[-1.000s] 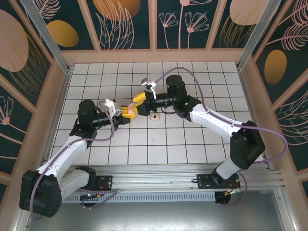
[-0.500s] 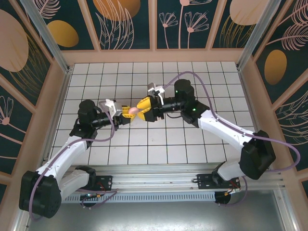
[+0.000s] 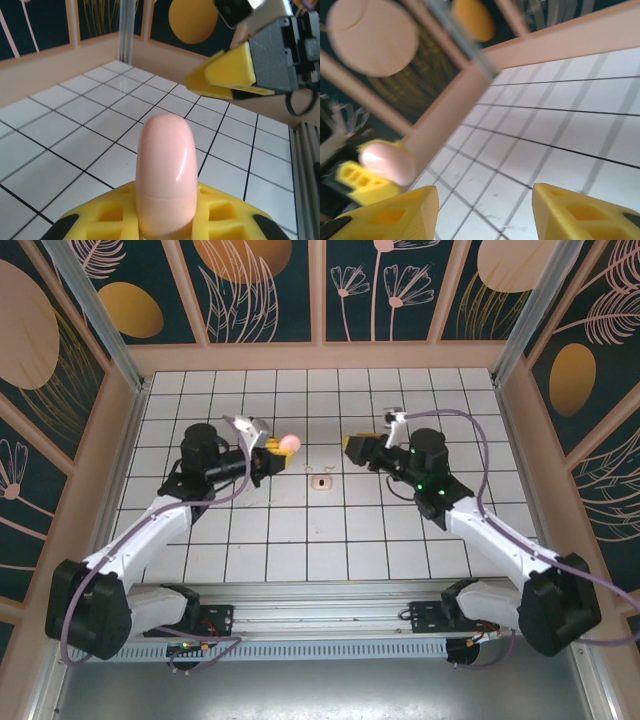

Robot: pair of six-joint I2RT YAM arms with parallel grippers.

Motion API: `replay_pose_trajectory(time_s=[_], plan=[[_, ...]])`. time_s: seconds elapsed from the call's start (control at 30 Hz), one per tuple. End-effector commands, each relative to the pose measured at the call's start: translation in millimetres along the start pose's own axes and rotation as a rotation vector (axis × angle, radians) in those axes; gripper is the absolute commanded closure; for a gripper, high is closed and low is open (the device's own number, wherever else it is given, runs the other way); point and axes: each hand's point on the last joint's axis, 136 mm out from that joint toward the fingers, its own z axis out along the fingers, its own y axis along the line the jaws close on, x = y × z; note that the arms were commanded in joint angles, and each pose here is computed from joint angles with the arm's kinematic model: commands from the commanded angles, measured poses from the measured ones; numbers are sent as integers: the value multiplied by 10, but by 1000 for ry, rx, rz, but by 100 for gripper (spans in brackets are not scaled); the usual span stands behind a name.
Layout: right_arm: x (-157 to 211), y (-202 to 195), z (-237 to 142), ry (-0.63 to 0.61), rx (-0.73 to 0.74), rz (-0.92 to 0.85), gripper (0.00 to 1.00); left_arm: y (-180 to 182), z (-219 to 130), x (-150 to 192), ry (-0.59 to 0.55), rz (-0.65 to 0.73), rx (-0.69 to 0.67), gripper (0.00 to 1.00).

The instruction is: Insert the wireless bluetooth earbuds into the charging case

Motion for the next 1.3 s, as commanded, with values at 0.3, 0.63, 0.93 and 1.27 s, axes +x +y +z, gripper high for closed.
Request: replay_pose_trajectory(time_s=[0.3, 0.63, 0.93, 1.27], plan=[[179, -1023, -600, -65, 416, 204, 47, 46, 1012, 124, 203, -377, -144, 100], [333, -1220, -792, -54, 482, 211, 47, 198, 1836, 685, 428, -475, -220, 97], [401, -1271, -815, -46, 489, 222, 47, 363, 2165, 1251, 595, -524, -266, 94], [427, -1288, -855, -41, 499, 217, 47, 397, 2321, 1688, 720, -562, -277, 92]])
